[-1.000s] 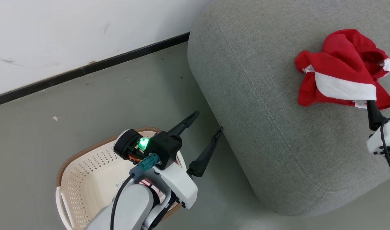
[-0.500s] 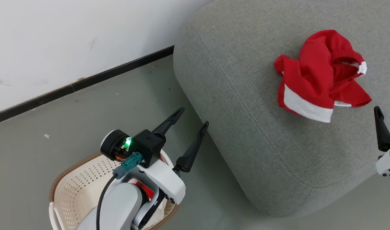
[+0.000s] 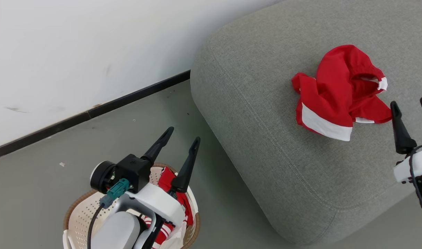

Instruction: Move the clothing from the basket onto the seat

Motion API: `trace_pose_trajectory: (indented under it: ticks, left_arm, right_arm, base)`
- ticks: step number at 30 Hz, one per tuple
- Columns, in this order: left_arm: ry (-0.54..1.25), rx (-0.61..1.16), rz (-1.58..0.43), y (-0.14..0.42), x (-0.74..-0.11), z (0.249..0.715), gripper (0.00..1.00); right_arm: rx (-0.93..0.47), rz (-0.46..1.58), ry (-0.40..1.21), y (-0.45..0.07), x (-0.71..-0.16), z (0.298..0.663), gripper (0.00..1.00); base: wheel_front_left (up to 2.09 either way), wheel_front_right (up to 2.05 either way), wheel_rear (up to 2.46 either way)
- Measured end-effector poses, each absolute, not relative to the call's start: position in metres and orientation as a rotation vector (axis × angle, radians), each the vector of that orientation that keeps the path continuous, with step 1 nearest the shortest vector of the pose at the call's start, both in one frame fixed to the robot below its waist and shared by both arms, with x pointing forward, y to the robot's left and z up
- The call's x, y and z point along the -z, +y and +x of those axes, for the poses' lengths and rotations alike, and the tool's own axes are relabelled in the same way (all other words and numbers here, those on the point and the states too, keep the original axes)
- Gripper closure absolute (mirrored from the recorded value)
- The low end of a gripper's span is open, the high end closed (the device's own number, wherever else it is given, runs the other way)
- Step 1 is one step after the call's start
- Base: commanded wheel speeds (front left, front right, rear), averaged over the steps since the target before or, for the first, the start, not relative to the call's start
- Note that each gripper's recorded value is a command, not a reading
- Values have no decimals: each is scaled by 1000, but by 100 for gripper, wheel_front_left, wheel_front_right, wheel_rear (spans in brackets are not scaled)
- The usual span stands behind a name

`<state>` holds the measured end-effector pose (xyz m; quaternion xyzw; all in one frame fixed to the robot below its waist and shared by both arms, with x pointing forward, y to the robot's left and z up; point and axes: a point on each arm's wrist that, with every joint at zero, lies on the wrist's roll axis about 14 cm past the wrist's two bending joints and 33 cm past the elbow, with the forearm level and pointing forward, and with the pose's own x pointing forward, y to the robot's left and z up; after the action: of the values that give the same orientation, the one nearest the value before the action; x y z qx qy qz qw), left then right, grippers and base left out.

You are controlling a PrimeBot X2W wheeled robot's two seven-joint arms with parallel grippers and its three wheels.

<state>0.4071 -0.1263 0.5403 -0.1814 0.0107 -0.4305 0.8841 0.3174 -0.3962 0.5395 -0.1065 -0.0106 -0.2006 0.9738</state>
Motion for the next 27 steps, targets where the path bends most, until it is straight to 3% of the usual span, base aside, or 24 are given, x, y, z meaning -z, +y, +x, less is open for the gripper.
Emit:
trace_pose_trajectory:
  ticks: [17, 27]
  left_arm:
    - [-36, 440, -375, -3, -534, 438, 0]
    - [-32, 205, -339, 72, -521, 426, 0]
  right_arm:
    - [121, -210, -218, -291, -585, 382, 0]
    - [1, -178, -249, -236, -585, 391, 0]
  base:
    - [0, 0, 0]
    - [0, 0, 0]
